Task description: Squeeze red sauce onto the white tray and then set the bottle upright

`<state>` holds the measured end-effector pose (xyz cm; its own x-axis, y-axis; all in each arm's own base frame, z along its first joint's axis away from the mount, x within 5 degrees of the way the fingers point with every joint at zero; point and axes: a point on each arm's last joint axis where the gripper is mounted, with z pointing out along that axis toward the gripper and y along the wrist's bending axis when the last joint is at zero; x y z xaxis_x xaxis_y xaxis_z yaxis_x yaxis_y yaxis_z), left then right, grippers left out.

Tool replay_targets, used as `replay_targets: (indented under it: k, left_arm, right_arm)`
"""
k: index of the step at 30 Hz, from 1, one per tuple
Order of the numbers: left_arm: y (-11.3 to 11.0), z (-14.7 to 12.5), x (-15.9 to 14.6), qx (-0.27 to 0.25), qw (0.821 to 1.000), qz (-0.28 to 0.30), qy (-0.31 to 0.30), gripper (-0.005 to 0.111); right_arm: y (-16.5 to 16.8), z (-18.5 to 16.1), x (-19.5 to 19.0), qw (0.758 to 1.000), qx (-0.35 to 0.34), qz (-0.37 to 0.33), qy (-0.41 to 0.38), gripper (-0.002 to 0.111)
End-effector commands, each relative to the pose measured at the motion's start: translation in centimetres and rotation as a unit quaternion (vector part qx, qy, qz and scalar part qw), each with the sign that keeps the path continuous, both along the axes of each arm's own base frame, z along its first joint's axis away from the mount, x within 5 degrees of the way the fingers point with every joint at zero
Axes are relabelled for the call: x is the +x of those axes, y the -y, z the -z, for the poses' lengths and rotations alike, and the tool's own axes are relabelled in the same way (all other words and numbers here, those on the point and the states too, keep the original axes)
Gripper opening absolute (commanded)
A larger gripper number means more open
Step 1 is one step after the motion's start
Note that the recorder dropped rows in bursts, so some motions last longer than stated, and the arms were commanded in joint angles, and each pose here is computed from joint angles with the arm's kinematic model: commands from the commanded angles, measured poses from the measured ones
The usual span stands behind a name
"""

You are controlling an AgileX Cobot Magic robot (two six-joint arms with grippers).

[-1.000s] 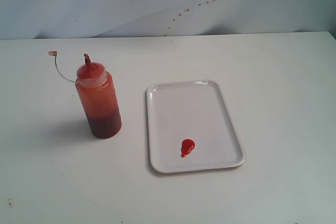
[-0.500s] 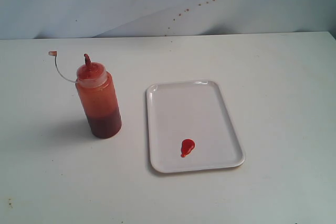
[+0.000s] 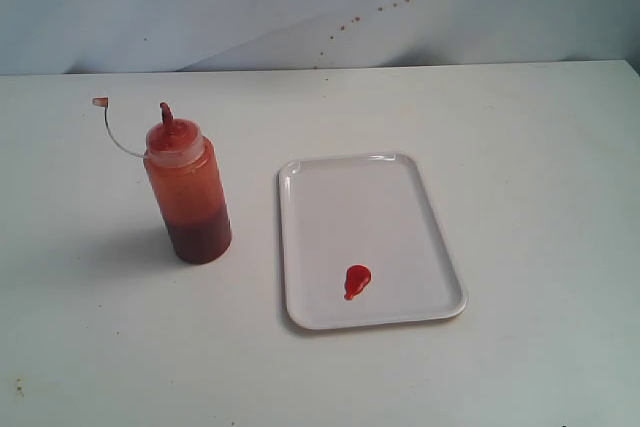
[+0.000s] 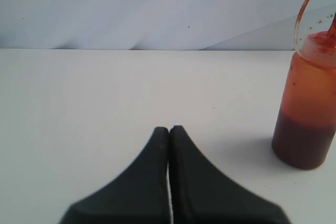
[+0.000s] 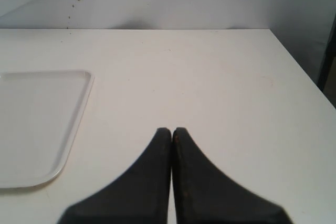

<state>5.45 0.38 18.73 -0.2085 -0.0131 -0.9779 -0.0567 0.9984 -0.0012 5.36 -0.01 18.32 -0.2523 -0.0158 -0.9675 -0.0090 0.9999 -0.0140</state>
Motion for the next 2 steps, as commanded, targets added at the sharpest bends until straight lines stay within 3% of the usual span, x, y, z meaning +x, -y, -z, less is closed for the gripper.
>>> replay_targets:
  k: [1, 2]
  left_arm:
    - [-0.03, 0.02, 0.00, 0.001, 1.000, -0.002, 0.005, 0.000]
    - [-0.03, 0.02, 0.00, 0.001, 1.000, -0.002, 0.005, 0.000]
  right_arm:
    - [0.04, 0.09, -0.01, 1.000, -0.004, 0.002, 0.000, 0.000]
    - [0.04, 0.09, -0.01, 1.000, -0.004, 0.002, 0.000, 0.000]
